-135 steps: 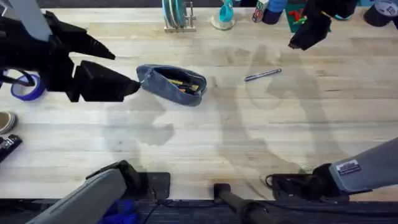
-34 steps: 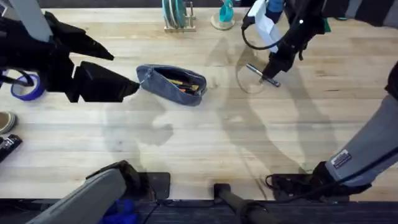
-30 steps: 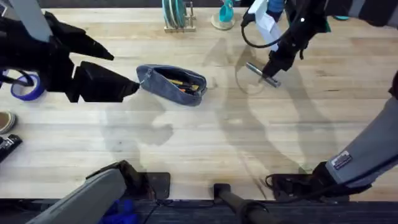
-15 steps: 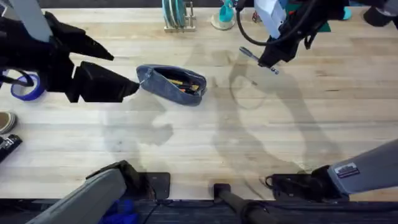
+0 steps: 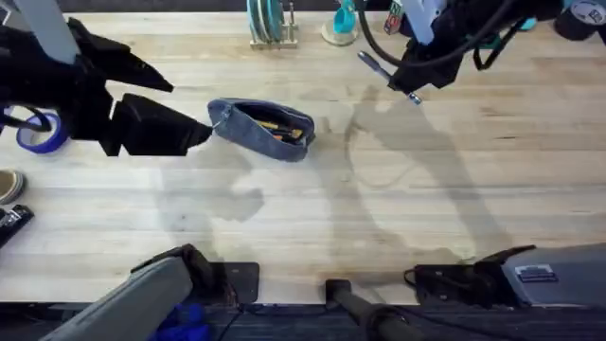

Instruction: Unzip the bag, pick up the pens from the table one at a time and place them inside, then zip the bag closed.

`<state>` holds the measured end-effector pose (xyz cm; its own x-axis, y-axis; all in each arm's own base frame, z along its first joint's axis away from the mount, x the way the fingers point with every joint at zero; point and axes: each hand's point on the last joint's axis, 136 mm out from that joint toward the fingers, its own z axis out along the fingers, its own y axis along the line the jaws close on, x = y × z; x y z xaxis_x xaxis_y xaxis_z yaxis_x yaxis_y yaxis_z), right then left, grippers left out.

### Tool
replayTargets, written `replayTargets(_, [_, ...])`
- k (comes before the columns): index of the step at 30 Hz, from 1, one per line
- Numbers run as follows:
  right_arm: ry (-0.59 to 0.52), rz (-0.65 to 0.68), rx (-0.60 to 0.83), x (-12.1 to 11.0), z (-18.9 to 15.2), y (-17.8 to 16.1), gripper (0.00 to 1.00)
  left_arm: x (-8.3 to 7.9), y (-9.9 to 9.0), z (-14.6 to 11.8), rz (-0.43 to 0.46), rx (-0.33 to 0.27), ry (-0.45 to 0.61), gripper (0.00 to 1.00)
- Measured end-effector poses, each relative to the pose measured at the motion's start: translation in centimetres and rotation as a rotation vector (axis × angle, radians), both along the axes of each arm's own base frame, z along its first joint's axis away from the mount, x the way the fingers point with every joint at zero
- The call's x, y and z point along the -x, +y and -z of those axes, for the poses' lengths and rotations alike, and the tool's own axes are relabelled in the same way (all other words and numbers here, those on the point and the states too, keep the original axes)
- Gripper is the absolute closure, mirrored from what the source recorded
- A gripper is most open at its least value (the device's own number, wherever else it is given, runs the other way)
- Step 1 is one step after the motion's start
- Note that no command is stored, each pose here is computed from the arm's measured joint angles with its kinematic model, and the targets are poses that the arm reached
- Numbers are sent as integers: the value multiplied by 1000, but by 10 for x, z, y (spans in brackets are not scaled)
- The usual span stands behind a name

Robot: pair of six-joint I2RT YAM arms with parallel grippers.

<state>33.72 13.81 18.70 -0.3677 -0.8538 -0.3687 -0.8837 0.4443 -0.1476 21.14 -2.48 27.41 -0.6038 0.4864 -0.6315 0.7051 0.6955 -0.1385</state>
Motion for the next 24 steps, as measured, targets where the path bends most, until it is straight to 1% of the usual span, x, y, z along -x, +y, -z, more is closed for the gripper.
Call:
replayTargets(5, [14, 54, -32, 5, -4, 11, 970, 0, 0, 0, 0, 0, 0, 6])
replayTargets(10, [29, 49, -46, 13, -4, 27, 970, 0, 0, 0, 0, 0, 0, 6])
replayTargets(20, [37, -56, -66, 34, -6, 67, 970, 0, 0, 0, 0, 0, 0, 7])
replayTargets(24, [58, -106, -146, 42, -11, 86, 970, 0, 0, 0, 0, 0, 0, 6])
